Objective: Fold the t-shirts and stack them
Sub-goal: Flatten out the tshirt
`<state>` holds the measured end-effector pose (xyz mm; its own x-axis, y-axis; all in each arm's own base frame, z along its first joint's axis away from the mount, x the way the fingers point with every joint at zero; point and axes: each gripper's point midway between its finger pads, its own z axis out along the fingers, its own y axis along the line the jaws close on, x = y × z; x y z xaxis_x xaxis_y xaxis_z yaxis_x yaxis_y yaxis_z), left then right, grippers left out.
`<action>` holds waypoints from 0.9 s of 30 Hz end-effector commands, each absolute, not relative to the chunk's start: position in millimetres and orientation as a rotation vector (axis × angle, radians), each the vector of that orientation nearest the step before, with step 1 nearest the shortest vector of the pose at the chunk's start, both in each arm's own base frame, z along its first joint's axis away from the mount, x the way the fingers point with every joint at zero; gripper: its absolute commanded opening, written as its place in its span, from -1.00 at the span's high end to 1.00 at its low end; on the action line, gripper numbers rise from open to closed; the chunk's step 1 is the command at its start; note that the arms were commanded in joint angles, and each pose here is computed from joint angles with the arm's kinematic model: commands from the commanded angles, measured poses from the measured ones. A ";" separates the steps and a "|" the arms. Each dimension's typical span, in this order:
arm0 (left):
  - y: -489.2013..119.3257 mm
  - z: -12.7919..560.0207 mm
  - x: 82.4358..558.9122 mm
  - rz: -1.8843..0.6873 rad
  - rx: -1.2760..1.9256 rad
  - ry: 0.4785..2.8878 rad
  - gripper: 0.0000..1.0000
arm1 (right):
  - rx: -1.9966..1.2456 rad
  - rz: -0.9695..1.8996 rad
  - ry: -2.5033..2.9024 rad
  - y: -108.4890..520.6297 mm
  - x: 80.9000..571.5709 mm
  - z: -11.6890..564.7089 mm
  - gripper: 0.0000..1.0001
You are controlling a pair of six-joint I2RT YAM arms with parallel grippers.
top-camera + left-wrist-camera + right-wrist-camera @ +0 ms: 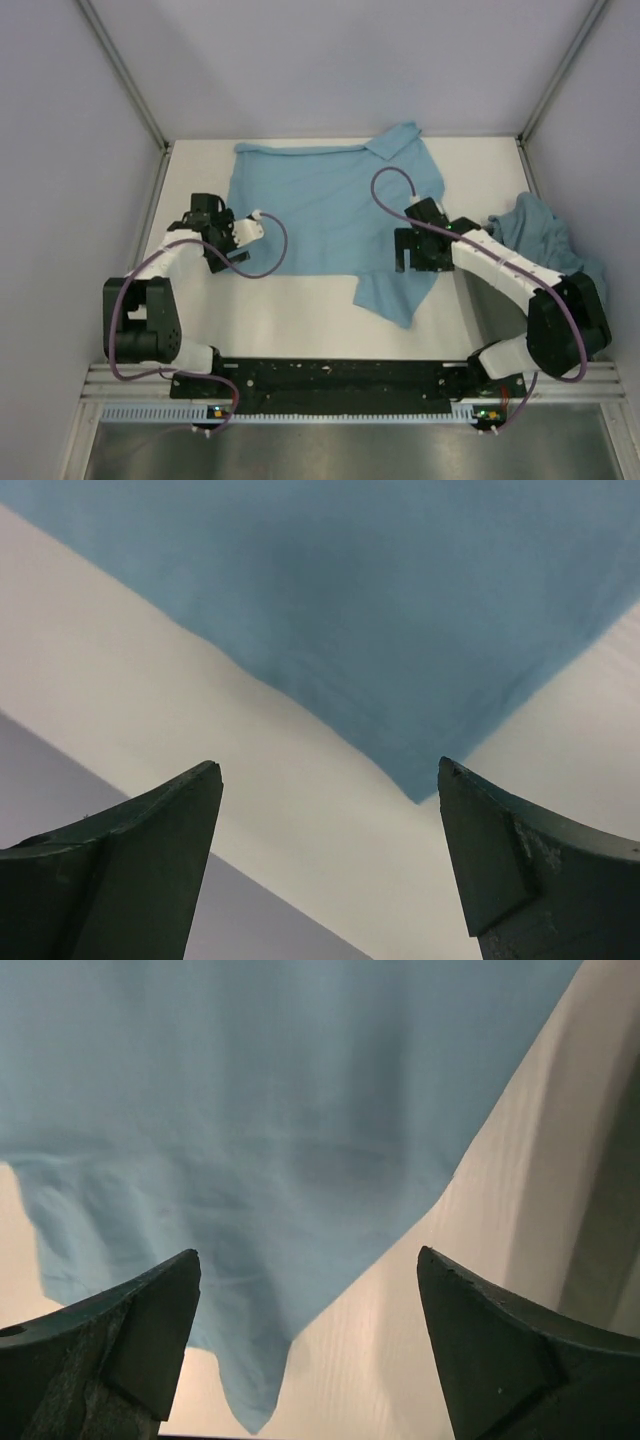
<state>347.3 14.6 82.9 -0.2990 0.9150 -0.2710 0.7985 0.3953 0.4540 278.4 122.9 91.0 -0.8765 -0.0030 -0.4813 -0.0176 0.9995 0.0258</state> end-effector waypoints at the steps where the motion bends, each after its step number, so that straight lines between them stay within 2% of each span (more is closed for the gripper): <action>1: 15.8 72.5 355.6 0.331 1.606 2.032 -0.86 | 0.072 0.157 2.754 142.2 226.1 58.7 -0.74; 6: 20.0 39.6 343.2 0.283 1.682 2.105 -0.86 | 0.119 0.262 2.830 153.4 193.0 25.3 -0.61; 9: 25.3 23.9 337.8 0.284 1.719 2.149 -0.86 | 0.133 0.302 2.831 156.4 189.3 19.5 -0.32; 12: 29.2 13.0 338.8 0.305 1.723 2.164 -0.80 | 0.127 0.408 2.847 168.9 183.6 17.2 0.07; 13: 29.5 11.4 341.3 0.315 1.696 2.170 -0.72 | 0.124 0.469 2.849 175.3 181.4 18.2 0.22; 14: 29.2 11.9 343.5 0.316 1.666 2.180 -0.46 | 0.121 0.501 2.845 178.7 180.5 18.9 0.47; 15: 27.7 14.5 346.0 0.304 1.642 2.184 -0.05 | 0.118 0.525 2.835 181.1 180.8 21.5 0.72; 16: 25.5 16.5 345.1 0.285 1.620 2.194 0.25 | 0.122 0.529 2.826 180.8 181.0 23.6 0.96; 17: 23.2 19.9 344.0 0.270 1.607 2.197 0.76 | 0.131 0.521 2.814 178.7 181.3 25.8 1.00; 18: 22.5 25.8 343.5 0.269 1.566 2.204 1.00 | 0.143 0.500 2.799 174.2 181.7 28.7 1.00; 27: 19.8 82.7 331.4 0.324 1.349 2.165 1.00 | 0.141 0.319 2.685 135.3 179.6 81.5 1.00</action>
<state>339.2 23.7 53.9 -0.3023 0.9180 -0.2566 0.8019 0.3905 0.4522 177.2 147.4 50.8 -0.9276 0.1450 -0.3443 0.0465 0.9592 0.2788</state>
